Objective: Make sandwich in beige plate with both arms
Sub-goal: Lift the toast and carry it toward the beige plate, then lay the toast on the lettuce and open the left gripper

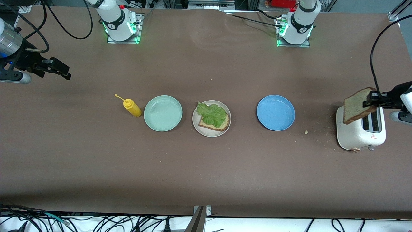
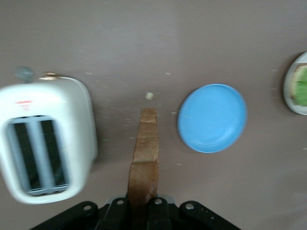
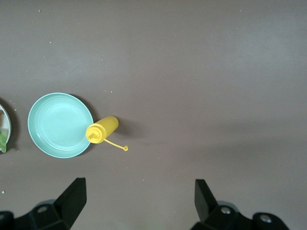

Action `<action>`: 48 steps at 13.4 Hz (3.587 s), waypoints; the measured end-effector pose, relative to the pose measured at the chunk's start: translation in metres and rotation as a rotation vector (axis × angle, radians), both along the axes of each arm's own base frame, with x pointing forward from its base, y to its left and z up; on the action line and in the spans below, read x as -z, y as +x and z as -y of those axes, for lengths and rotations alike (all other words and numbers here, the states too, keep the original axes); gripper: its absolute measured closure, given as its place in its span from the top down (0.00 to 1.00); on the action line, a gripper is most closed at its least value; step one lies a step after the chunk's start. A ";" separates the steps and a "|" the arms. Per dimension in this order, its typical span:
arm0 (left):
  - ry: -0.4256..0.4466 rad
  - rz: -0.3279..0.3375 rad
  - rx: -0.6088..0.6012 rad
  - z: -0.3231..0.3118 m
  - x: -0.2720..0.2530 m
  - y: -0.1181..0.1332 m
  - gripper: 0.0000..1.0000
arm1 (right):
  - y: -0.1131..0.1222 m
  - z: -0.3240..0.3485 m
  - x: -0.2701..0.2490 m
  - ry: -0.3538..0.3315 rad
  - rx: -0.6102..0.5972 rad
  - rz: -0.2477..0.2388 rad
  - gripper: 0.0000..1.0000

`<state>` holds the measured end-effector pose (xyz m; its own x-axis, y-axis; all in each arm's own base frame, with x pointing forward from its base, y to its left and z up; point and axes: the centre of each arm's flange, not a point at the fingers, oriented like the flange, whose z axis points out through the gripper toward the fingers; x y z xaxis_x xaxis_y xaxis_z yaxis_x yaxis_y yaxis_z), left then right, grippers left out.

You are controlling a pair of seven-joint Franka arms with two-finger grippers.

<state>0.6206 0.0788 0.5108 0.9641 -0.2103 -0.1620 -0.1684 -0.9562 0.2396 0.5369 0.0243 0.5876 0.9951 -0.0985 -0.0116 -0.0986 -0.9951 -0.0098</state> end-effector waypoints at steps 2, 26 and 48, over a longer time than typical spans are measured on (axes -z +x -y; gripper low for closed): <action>-0.115 -0.051 -0.023 0.017 0.019 0.004 0.08 | 0.000 0.000 0.000 0.000 0.000 0.000 1.00; -0.647 -0.278 -0.474 0.360 0.193 0.021 0.08 | 0.000 0.001 0.001 0.000 0.002 -0.001 1.00; -0.577 -0.215 -0.305 0.422 0.304 -0.022 0.22 | 0.002 0.003 0.004 0.000 0.006 -0.007 1.00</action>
